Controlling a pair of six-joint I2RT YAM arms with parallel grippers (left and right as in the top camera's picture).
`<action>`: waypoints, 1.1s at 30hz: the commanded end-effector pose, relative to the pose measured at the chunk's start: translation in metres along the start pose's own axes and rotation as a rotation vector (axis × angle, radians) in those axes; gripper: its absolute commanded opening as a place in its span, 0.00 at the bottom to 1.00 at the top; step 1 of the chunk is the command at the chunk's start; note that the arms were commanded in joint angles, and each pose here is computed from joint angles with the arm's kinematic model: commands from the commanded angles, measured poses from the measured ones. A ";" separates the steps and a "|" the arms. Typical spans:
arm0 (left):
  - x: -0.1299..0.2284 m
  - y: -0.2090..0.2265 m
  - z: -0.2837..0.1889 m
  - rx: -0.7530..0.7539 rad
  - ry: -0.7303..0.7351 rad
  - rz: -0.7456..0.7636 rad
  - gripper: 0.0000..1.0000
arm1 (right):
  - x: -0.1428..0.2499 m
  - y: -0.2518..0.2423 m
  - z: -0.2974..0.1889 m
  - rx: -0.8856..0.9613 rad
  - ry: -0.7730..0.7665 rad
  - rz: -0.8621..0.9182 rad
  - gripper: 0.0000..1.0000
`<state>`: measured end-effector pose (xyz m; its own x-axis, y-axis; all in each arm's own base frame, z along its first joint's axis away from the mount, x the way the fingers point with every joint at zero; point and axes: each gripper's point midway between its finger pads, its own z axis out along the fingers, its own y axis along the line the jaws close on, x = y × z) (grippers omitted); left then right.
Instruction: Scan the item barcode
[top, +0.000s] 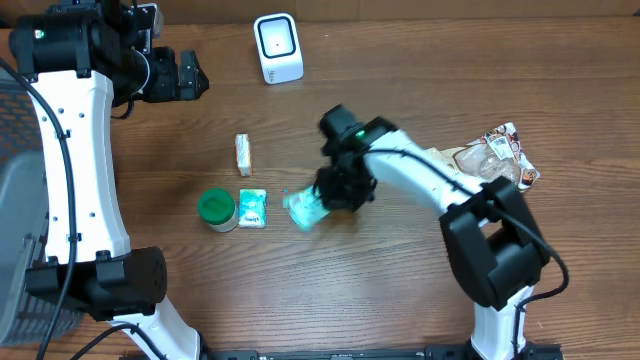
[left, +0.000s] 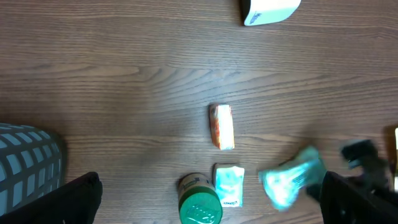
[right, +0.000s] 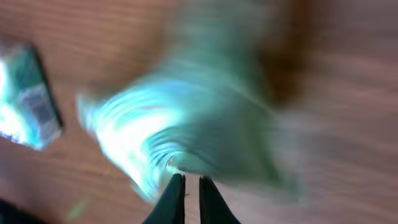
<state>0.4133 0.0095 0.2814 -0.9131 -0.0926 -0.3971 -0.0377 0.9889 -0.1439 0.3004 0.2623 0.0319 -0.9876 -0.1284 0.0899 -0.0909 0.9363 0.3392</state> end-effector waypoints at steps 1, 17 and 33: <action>-0.003 -0.001 -0.012 -0.005 -0.035 0.032 1.00 | -0.010 -0.010 -0.007 -0.020 -0.014 -0.028 0.06; -0.003 -0.002 -0.012 -0.004 -0.035 0.033 0.99 | -0.039 -0.056 -0.047 0.064 -0.107 -0.041 0.27; -0.003 -0.001 -0.012 -0.005 -0.035 0.032 0.99 | -0.082 -0.039 -0.031 0.019 -0.282 -0.147 0.22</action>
<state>0.4133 0.0095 0.2814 -0.9131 -0.0926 -0.3971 -0.0377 0.9889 -0.1439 0.3935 0.2189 0.0410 -0.9645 -0.1474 -0.2191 -0.2130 0.9248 0.3152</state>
